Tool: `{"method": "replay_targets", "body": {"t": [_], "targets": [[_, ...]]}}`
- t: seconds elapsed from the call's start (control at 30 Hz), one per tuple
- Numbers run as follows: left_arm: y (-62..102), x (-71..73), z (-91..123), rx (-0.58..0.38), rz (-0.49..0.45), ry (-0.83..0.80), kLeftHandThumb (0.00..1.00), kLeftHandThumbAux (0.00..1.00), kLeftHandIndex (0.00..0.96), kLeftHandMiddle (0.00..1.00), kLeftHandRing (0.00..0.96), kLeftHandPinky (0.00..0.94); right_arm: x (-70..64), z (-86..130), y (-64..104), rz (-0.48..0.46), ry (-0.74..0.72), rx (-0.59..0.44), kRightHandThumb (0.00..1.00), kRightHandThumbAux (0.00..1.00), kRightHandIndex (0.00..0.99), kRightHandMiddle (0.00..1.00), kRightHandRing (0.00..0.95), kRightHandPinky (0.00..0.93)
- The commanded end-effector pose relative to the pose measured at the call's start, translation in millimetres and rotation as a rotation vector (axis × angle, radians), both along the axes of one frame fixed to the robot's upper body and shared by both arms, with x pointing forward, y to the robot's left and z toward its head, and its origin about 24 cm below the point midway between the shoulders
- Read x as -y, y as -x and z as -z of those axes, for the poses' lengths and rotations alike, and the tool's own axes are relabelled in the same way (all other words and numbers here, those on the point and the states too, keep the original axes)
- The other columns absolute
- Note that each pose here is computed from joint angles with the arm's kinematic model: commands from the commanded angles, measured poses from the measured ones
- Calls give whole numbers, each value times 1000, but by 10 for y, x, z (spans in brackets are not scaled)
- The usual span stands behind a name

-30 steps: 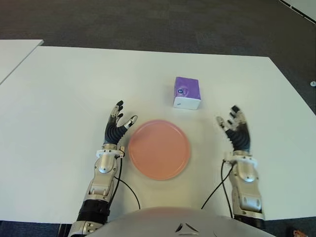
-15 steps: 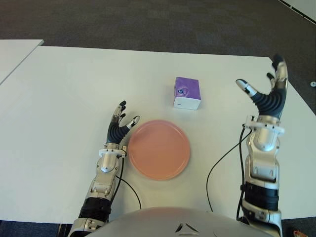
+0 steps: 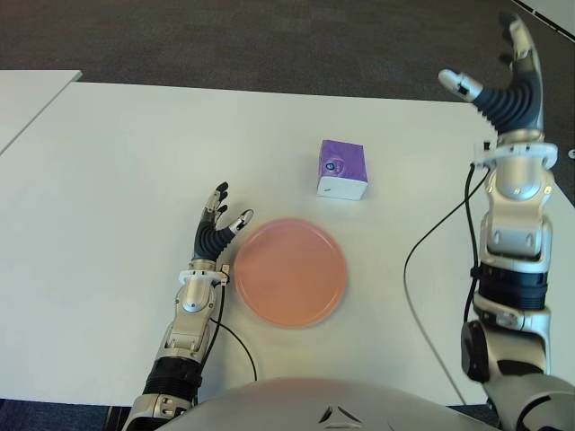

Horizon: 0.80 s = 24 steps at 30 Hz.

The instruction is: Put the tissue paper into the plate.

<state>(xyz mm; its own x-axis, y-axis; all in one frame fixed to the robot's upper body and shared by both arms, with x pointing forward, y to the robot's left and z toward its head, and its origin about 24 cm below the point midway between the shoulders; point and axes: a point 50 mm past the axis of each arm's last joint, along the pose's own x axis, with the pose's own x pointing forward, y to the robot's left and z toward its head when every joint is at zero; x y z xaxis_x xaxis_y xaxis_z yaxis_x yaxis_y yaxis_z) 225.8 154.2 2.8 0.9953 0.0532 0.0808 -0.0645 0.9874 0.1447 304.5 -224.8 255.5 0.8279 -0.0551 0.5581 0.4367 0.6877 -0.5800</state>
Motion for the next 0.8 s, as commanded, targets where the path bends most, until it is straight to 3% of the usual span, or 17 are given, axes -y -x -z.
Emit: {"method": "replay_targets", "body": {"t": [0.03,0.33,0.4,0.57,0.8], "targets": [[12,16,28,-13,2,-2,0,545,0,0,0,0,-210,63,-250,-58,59,-81,264,458,0,0,0,0],[28,-10,50,-29,-7,20,0,536,0,0,0,0,-328,101,-427,-165,154,-99,372,378,0,0,0,0],[27,-17,55,-34,-9,25,0,537,0,0,0,0,-333,140,-546,-177,180,-113,403,364,0,0,0,0],[35,-29,63,-35,-16,10,0,539,0,0,0,0,-365,299,-818,-169,298,-149,428,339,0,0,0,0],[49,-28,54,-26,-9,-7,0,547,0,0,0,0,-444,426,-957,-126,519,-147,392,264,0,0,0,0]]}}
